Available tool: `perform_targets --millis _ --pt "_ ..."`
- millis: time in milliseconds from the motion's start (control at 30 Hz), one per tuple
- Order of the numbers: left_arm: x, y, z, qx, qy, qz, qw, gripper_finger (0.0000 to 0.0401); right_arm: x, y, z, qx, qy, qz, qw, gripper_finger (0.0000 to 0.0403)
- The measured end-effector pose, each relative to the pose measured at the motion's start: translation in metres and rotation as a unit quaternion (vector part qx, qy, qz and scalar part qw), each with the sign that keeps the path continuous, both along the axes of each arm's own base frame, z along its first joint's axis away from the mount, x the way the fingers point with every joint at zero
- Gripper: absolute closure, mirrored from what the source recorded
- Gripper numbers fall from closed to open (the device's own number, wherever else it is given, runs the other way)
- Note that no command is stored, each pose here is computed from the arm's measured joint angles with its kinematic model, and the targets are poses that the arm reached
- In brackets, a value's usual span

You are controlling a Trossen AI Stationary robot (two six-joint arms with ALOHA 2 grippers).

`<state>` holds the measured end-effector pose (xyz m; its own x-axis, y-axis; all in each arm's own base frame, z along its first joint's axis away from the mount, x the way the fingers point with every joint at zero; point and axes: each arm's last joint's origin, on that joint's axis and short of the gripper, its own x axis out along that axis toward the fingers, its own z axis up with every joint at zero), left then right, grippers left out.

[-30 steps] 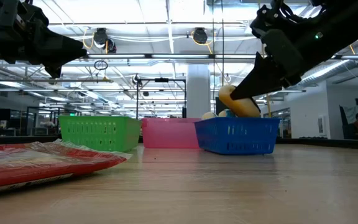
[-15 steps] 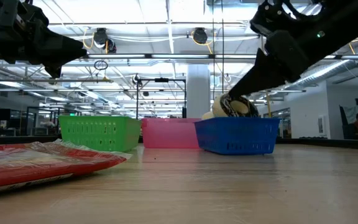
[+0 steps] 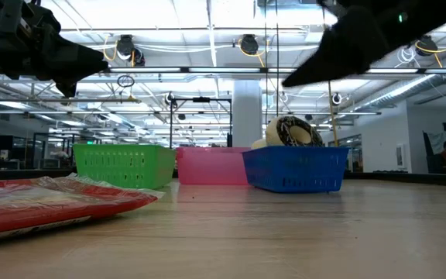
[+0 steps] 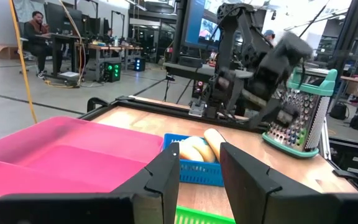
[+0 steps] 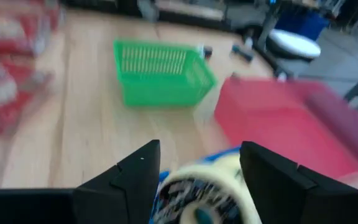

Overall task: Pick & Place Food Item
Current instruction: Put the purple food coloring bottle into the green bin

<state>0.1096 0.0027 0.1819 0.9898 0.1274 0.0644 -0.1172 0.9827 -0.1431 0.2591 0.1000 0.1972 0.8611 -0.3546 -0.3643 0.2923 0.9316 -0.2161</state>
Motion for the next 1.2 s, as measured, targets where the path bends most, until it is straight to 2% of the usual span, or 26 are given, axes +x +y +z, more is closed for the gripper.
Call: perform_targets --millis 300,400,500,667,867,1000,1200 --pt "0.0 0.0 0.0 0.0 0.0 0.0 1.0 0.0286 -0.035 -0.017 0.064 -0.057 -0.064 0.032 0.996 0.0197" --pt "0.0 0.0 0.0 0.0 0.0 0.0 1.0 0.0286 -0.048 -0.023 0.078 -0.075 -0.074 0.038 0.994 0.0198" --pt "0.0 0.0 0.0 0.0 0.0 0.0 1.0 0.0286 -0.062 -0.029 0.081 -0.068 -0.086 0.036 0.993 0.0198" --pt "0.0 0.0 0.0 0.0 0.0 0.0 1.0 0.0286 -0.081 -0.045 0.067 -0.049 -0.105 0.018 0.993 0.0204" --pt "0.0 0.0 0.0 0.0 0.0 0.0 1.0 0.0286 -0.098 -0.069 0.04 0.049 -0.132 0.023 0.99 0.0217" --pt "0.0 0.0 0.004 0.005 -0.018 0.001 1.0 0.0286 -0.106 -0.078 0.024 0.091 -0.137 0.042 0.986 0.023" --pt "-0.001 0.0 0.006 0.009 -0.029 0.001 1.0 0.0286 -0.115 -0.086 0.004 0.091 -0.135 0.073 0.984 0.025"
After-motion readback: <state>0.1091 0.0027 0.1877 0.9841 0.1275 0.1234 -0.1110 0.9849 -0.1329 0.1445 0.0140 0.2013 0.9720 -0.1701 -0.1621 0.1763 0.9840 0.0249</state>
